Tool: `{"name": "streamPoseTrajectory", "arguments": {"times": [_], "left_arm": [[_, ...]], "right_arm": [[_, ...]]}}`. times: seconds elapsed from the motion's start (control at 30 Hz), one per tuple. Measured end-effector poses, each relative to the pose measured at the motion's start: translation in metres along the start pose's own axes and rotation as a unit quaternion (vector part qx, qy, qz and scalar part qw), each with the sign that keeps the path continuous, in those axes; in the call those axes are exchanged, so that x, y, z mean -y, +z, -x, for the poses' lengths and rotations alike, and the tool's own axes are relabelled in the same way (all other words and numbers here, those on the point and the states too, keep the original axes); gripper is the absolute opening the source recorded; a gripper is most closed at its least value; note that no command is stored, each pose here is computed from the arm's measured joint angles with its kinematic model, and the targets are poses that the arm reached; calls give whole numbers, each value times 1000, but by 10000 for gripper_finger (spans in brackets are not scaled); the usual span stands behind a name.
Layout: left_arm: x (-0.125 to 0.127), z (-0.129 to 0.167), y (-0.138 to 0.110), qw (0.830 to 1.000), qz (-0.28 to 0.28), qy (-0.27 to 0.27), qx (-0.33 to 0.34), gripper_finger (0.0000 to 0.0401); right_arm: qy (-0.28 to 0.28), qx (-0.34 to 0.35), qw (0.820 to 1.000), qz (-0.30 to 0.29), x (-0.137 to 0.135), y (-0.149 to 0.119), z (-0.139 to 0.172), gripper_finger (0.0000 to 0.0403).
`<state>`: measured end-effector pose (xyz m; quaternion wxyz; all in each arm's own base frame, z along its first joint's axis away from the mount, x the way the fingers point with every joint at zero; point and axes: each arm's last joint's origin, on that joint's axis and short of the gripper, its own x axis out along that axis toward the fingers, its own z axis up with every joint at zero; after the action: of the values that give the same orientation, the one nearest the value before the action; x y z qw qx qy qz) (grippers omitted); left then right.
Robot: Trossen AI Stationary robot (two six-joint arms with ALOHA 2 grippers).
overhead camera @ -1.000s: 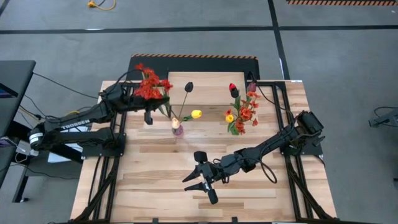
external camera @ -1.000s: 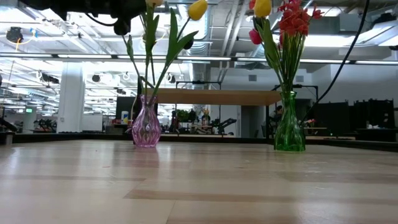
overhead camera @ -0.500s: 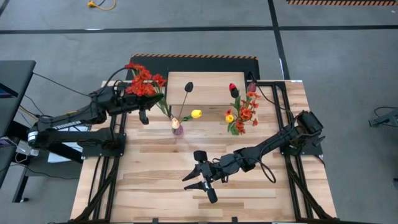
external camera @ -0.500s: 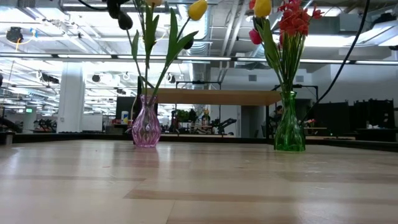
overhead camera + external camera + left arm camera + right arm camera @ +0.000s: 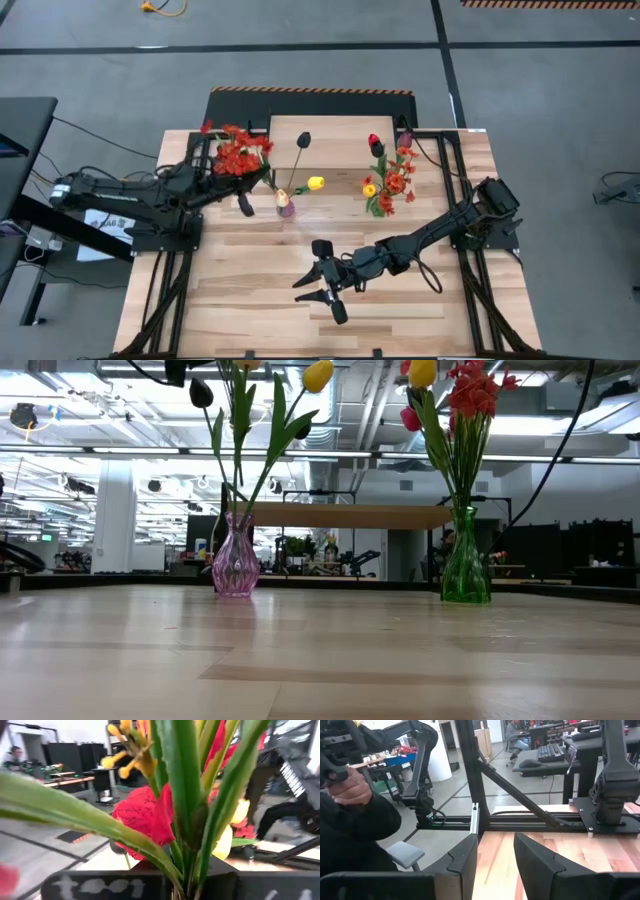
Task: Pick and place flowers into a vace then onto a shelf
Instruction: Put the orange flowers into the purple vase
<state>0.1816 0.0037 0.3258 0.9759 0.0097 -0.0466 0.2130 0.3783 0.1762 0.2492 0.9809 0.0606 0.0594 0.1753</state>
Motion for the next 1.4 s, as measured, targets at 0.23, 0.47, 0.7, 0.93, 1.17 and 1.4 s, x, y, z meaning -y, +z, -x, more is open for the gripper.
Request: {"name": "streamPoseTrajectory", "arguments": {"times": [0.23,0.47,0.7,0.93,1.17,1.4], "left_arm": [[20,3,-10,998,-20,55,11,0],[31,1,-24,996,-38,86,-5,0],[40,-9,-35,995,-46,89,-15,0],[42,-13,-39,995,-42,90,-19,0],[42,-13,-41,994,-39,96,-26,0],[42,-13,-47,993,-45,100,-48,0]], "right_arm": [[0,-2,1000,0,0,0,0,121],[1,-2,1000,0,-1,0,0,121],[1,-2,1000,0,0,0,0,121],[0,-2,1000,0,0,-1,0,121],[1,-3,1000,0,0,-1,0,121],[1,-3,1000,0,0,-1,0,121]]}}
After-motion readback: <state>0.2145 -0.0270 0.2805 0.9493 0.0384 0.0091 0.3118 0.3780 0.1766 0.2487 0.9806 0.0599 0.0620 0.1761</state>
